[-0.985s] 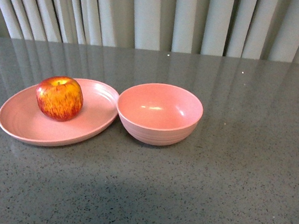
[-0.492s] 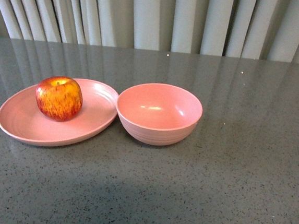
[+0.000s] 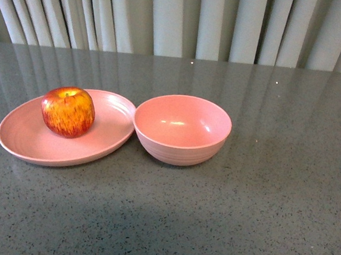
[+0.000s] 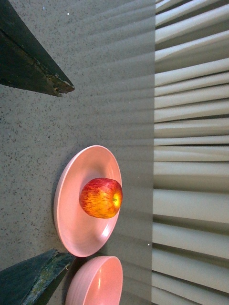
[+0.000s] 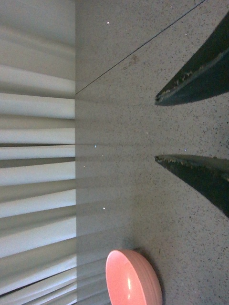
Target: Move apple from plate to bowl
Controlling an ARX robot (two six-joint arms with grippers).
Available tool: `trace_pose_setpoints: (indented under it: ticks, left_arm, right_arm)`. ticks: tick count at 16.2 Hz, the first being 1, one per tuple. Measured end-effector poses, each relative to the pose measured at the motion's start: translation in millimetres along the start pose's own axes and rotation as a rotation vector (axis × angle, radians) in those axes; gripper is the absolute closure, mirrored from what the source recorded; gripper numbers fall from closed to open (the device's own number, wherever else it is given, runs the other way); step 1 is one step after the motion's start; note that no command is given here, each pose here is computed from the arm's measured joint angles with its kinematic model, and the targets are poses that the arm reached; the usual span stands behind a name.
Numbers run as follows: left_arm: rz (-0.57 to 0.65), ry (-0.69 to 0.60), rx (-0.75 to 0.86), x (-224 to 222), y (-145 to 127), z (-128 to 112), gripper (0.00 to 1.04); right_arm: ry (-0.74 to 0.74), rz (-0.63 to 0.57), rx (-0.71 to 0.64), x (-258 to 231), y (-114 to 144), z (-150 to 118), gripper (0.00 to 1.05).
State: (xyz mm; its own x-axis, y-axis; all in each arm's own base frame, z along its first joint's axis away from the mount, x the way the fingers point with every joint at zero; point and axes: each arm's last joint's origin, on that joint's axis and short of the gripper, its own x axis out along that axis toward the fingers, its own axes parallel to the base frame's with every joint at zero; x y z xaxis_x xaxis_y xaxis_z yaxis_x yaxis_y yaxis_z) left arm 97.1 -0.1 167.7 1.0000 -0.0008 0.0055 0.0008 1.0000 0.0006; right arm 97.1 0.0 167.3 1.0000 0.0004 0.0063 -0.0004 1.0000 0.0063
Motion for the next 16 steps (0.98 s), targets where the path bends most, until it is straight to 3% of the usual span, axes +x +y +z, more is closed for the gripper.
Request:
trace_pose_setpoints:
  ticks: [6, 15, 16]
  left_arm:
    - [0.000, 0.000, 0.000, 0.0, 0.0, 0.0, 0.07]
    - [0.005, 0.013, -0.001, 0.1, 0.1, -1.0, 0.07]
    - [0.058, 0.176, -0.013, 0.1, -1.6, -3.5, 0.07]
  right_arm:
    - [0.000, 0.000, 0.000, 0.0, 0.0, 0.0, 0.06]
    - [0.000, 0.000, 0.000, 0.0, 0.0, 0.0, 0.07]
    - [0.000, -0.002, 0.000, 0.0, -0.1, 0.0, 0.07]
